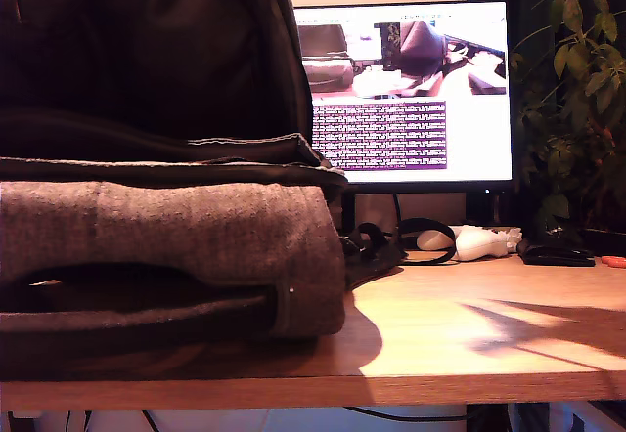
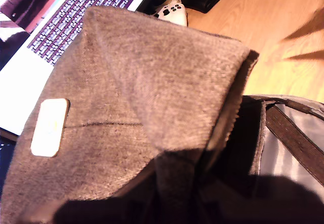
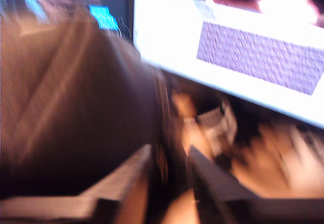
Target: Pack the pair of socks inside the grey Google backpack
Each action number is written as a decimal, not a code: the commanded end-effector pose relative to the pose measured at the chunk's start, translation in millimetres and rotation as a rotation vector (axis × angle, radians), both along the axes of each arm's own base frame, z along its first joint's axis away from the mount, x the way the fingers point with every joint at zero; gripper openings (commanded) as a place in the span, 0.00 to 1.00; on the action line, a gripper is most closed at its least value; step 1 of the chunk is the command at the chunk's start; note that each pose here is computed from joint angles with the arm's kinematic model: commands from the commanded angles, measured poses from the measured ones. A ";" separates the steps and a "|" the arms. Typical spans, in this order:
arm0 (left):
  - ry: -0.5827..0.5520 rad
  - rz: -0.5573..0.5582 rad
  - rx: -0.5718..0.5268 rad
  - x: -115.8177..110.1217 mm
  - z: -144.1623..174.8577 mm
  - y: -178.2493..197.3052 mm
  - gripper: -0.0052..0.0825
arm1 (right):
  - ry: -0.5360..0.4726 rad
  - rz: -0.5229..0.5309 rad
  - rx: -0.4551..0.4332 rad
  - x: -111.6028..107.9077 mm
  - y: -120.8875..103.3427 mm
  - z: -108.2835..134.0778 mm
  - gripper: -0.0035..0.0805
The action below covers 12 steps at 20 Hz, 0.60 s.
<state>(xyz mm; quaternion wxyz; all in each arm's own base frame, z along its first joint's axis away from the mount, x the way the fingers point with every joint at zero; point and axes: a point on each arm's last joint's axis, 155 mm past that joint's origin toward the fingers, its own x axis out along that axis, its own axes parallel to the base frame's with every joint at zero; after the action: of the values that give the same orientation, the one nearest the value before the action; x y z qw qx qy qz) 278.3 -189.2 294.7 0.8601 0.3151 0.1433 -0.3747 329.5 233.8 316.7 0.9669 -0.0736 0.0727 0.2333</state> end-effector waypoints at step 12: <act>-0.008 -0.008 -0.010 22.0 -1.1 -15.1 0.76 | -0.069 0.090 0.036 33.0 11.9 -20.0 0.03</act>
<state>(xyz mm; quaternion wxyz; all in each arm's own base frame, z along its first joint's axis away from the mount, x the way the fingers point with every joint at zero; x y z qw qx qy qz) 291.7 -200.1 290.6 0.8585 0.3127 0.1409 -0.3813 364.9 245.1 296.6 0.9593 -0.0680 0.0333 0.2719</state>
